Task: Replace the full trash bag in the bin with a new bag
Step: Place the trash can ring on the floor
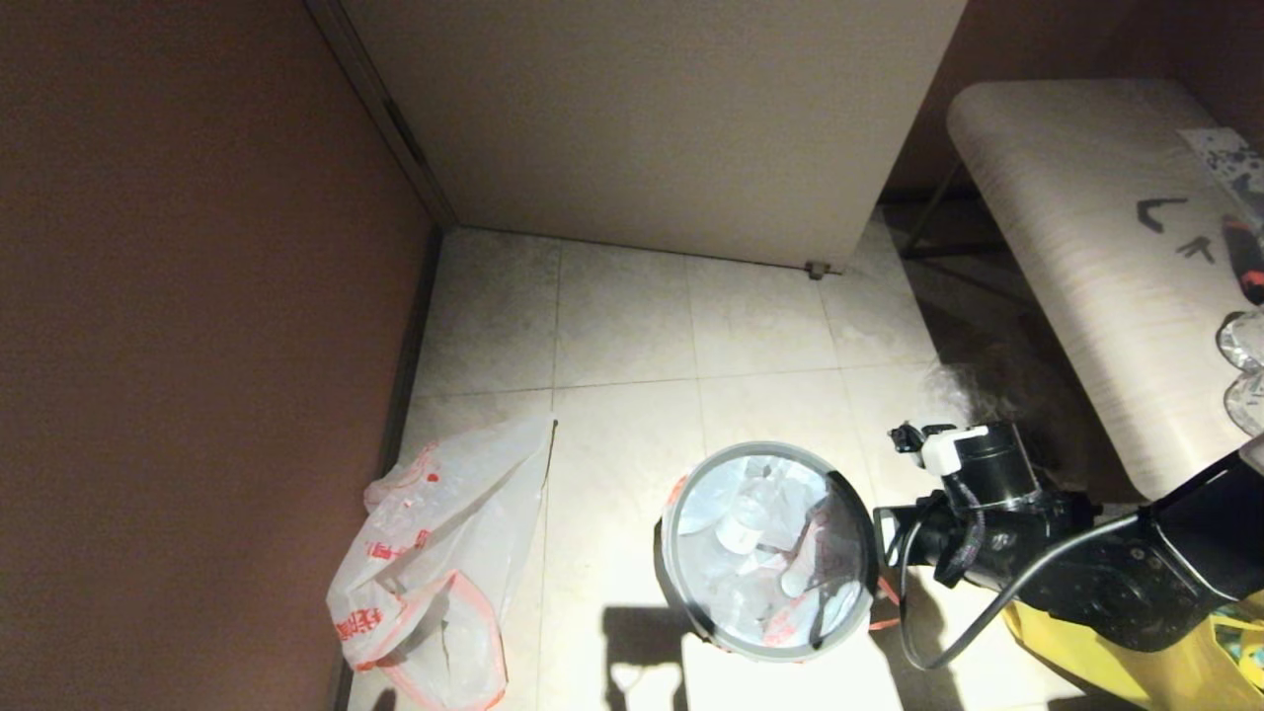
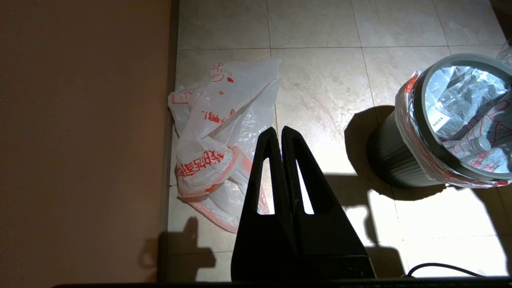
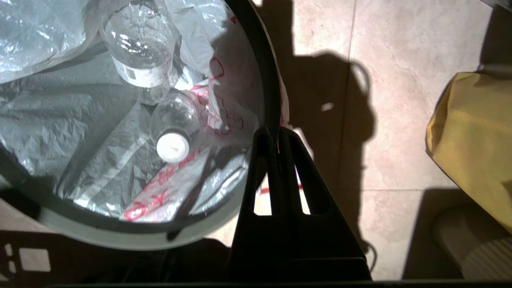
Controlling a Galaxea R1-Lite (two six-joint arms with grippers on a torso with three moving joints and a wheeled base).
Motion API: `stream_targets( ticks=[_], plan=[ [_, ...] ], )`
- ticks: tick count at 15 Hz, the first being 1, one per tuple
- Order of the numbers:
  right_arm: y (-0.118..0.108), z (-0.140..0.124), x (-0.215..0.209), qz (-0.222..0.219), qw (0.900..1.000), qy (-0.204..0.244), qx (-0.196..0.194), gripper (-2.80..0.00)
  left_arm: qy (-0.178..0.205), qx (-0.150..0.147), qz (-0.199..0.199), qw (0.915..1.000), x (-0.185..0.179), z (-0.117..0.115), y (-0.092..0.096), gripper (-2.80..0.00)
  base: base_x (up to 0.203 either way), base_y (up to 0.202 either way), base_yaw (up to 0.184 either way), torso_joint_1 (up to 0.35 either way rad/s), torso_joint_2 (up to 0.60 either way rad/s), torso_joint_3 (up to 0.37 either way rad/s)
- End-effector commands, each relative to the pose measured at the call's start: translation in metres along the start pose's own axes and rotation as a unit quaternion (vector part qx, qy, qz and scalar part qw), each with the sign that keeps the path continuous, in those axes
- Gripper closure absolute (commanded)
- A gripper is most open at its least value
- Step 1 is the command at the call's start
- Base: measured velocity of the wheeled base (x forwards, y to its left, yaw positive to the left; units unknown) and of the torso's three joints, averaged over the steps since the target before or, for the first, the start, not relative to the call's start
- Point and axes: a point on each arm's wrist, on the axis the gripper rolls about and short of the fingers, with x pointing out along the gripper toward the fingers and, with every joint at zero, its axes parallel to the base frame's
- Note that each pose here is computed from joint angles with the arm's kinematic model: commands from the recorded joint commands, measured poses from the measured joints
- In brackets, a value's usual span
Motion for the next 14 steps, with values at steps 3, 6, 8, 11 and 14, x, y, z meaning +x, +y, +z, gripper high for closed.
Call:
stream_targets(
  ticks=[3,6,8,11,14],
  plan=[
    [-0.011,0.007,-0.015,-0.016,1.0,-0.006,0.009,0.0,0.001,0.0,0.0,1.0,0.0,0.0,0.0,0.0,0.0,0.0,0.0,0.0,0.0,0.0],
    [-0.009,-0.001,-0.004,-0.02,1.0,0.011,0.005,0.0,0.001,0.0,0.001,1.0,0.0,0.0,0.0,0.0,0.0,0.0,0.0,0.0,0.0,0.0],
    [-0.006,-0.008,0.012,-0.024,0.999,0.025,0.0,-2.8,0.001,0.0,0.0,1.0,0.0,0.0,0.0,0.0,0.0,0.0,0.0,0.0,0.0,0.0],
    [0.0,-0.019,0.045,-0.026,1.0,0.016,0.001,-2.8,0.001,0.0,0.0,1.0,0.0,0.0,0.0,0.0,0.0,0.0,0.0,0.0,0.0,0.0],
    [0.002,-0.021,0.061,-0.029,1.0,0.008,0.003,-2.8,0.001,0.0,0.001,1.0,0.0,0.0,0.0,0.0,0.0,0.0,0.0,0.0,0.0,0.0]
  ],
)
